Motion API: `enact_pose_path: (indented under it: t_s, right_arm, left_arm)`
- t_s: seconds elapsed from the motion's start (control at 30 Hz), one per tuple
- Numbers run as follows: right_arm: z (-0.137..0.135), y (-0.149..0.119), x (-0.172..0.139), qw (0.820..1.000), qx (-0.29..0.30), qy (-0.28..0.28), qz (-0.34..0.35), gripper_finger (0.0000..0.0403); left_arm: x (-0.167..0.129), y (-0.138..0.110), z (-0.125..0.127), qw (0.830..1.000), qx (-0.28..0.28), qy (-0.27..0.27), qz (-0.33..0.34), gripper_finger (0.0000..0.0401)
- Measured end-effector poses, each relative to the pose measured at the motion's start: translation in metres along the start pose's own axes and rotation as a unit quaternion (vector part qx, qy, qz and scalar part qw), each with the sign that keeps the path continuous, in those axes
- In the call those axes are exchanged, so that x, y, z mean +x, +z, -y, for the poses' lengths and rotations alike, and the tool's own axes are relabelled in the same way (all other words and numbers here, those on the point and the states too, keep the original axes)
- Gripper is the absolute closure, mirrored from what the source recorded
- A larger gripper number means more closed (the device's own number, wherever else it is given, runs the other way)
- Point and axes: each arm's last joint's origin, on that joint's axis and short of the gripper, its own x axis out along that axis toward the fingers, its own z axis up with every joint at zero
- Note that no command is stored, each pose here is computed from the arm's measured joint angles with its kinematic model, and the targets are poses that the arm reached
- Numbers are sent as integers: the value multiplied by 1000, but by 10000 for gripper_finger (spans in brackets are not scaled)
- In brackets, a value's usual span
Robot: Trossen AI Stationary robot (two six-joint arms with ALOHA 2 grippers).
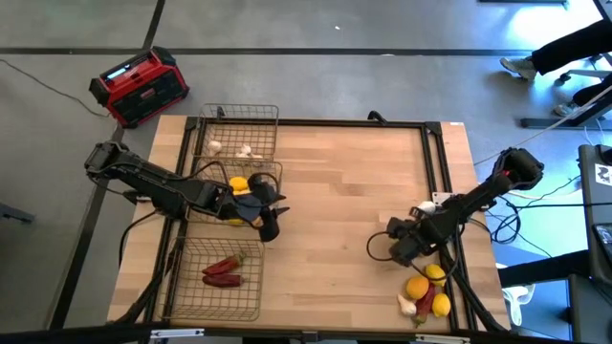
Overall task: Sort produce into baskets
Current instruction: Put the garlic in the top wire basket
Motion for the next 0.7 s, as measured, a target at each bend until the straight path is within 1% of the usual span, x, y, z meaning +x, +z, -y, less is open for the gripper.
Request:
enact_pose_path:
  t_s: [0.1,0.2,0.27,0.4,0.53,0.7]
  right_arm:
    - [-12,12,-12,997,-30,24,71,262]
    - [-24,26,-28,984,-72,28,160,250]
    - [-32,34,-41,971,-101,32,215,249]
    - [-43,47,-64,942,-167,26,289,256]
    - [-50,56,-78,912,-224,8,343,259]
    - [-52,65,-85,880,-268,-31,391,259]
  left_arm:
    - [0,0,0,1000,23,0,0,249]
    - [1,1,-1,1000,22,2,0,249]
    - [1,1,-2,1000,22,5,0,249]
    - [2,2,-3,999,38,4,2,249]
    - [1,7,0,998,49,-12,29,249]
    - [0,17,5,993,76,-46,72,248]
